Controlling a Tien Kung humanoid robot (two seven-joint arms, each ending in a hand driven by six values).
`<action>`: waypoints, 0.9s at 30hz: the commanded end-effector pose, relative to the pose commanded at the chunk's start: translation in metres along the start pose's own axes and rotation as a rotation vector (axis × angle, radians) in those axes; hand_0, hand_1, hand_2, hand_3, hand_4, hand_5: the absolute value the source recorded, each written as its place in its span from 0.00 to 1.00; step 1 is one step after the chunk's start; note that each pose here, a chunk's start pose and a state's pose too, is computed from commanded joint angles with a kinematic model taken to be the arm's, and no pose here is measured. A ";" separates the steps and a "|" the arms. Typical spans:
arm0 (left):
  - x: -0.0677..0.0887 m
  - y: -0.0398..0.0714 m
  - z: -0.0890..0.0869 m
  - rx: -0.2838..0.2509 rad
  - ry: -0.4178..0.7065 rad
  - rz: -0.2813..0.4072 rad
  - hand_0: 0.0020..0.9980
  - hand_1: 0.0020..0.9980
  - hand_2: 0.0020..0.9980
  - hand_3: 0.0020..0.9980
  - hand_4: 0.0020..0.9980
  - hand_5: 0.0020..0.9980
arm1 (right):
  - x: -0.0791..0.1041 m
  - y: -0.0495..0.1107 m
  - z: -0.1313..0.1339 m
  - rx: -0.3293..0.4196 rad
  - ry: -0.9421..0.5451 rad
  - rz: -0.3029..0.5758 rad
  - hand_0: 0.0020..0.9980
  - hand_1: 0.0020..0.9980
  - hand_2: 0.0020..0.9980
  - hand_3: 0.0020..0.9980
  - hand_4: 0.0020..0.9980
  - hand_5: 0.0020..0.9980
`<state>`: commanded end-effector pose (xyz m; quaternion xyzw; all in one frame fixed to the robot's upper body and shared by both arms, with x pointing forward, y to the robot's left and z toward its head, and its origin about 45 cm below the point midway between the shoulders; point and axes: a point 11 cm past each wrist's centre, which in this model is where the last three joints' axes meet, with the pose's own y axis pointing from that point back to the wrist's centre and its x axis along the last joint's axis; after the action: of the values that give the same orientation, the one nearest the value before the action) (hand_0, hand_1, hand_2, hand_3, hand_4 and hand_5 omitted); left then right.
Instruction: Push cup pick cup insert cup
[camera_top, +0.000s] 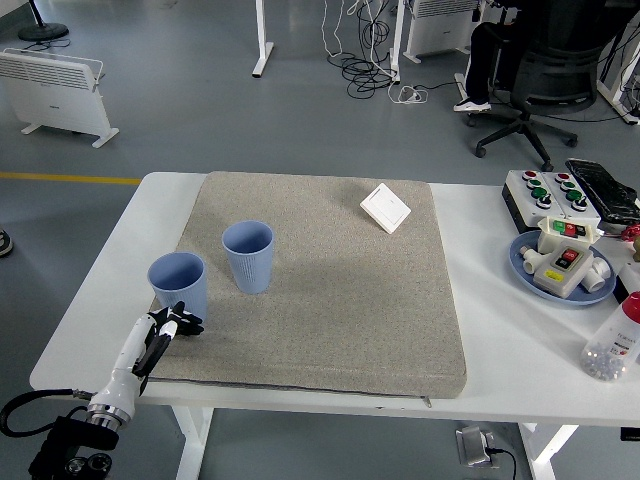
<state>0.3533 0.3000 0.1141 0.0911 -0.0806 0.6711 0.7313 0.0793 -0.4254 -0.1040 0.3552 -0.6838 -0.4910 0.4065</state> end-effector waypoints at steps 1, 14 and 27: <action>0.001 -0.001 0.000 0.000 -0.003 0.002 0.62 0.51 0.48 0.47 0.58 1.00 | 0.000 0.000 0.000 0.000 0.000 0.000 0.77 0.67 0.72 0.57 0.12 0.48; 0.010 -0.011 0.003 -0.006 -0.015 0.014 0.63 0.51 0.48 0.47 0.58 1.00 | -0.001 0.000 -0.001 0.001 0.002 -0.001 0.77 0.67 0.71 0.57 0.11 0.48; 0.010 -0.024 0.007 -0.016 -0.012 0.016 0.64 0.51 0.48 0.47 0.58 1.00 | -0.001 0.000 0.000 -0.002 0.006 0.000 0.77 0.67 0.71 0.57 0.11 0.48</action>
<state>0.3782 0.3063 0.1229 0.0884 -0.0910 0.6757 0.7262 0.0793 -0.4246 -0.1043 0.3564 -0.6821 -0.4904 0.4090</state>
